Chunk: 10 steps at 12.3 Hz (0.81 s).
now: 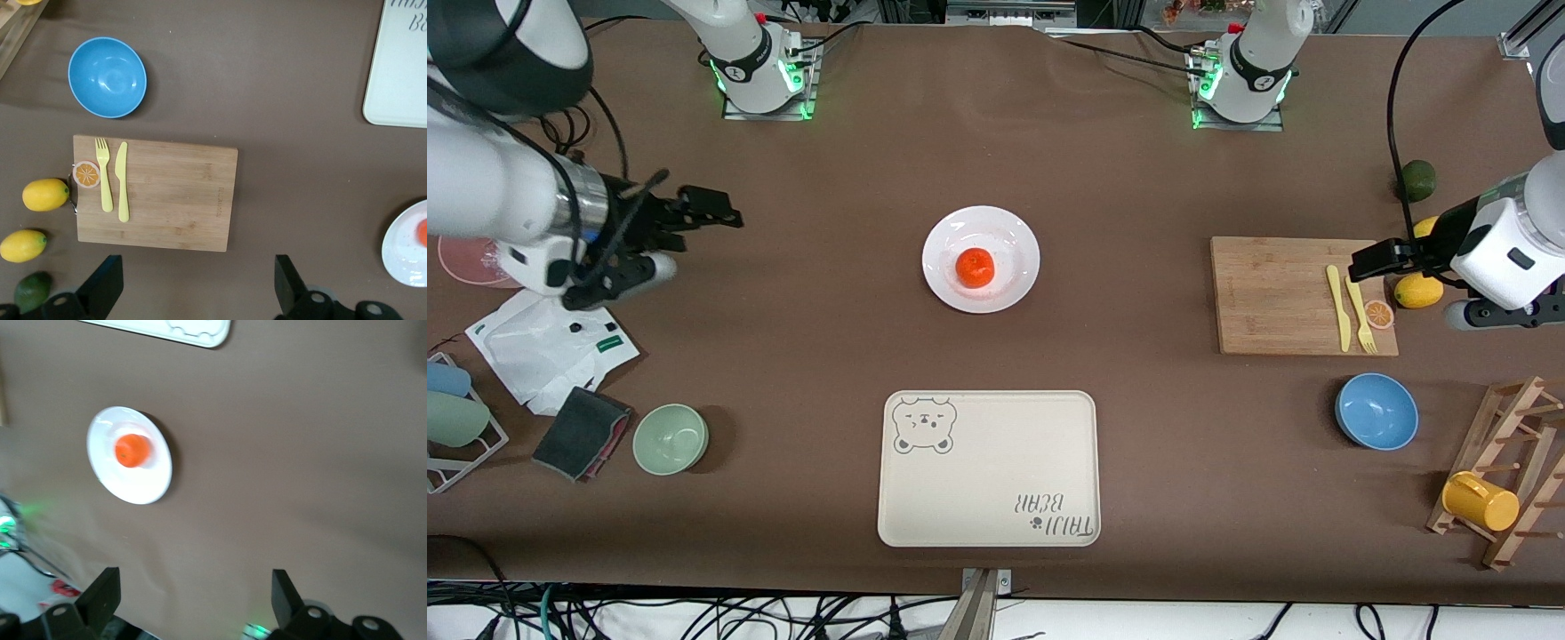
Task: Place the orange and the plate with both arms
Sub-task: 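Reach the right gripper to the white plate's rim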
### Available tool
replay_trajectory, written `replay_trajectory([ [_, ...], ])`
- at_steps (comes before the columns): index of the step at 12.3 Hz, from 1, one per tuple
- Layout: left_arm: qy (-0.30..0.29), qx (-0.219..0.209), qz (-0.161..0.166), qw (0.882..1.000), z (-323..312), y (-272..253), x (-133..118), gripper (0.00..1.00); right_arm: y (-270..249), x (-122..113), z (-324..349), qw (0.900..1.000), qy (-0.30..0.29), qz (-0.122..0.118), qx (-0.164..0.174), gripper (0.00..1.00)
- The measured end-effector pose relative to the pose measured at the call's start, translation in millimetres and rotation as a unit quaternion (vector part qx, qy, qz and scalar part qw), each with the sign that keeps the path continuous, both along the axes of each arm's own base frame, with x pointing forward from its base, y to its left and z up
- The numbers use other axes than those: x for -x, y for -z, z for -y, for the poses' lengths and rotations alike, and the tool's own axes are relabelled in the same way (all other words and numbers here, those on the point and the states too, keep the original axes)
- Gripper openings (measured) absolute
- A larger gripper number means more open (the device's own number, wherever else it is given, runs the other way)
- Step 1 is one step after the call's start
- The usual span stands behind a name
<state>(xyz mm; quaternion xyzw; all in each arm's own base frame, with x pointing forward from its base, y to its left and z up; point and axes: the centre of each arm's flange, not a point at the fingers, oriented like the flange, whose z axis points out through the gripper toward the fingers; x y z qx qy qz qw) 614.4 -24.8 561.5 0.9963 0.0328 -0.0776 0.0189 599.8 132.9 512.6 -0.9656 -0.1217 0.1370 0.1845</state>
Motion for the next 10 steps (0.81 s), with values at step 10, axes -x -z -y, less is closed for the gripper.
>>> replay_trajectory([
  [10,0.014,-0.017,0.036,0.999,-10,15,51,1.00,200,55,-76,0.984,0.116,-0.042,-0.128,1.00],
])
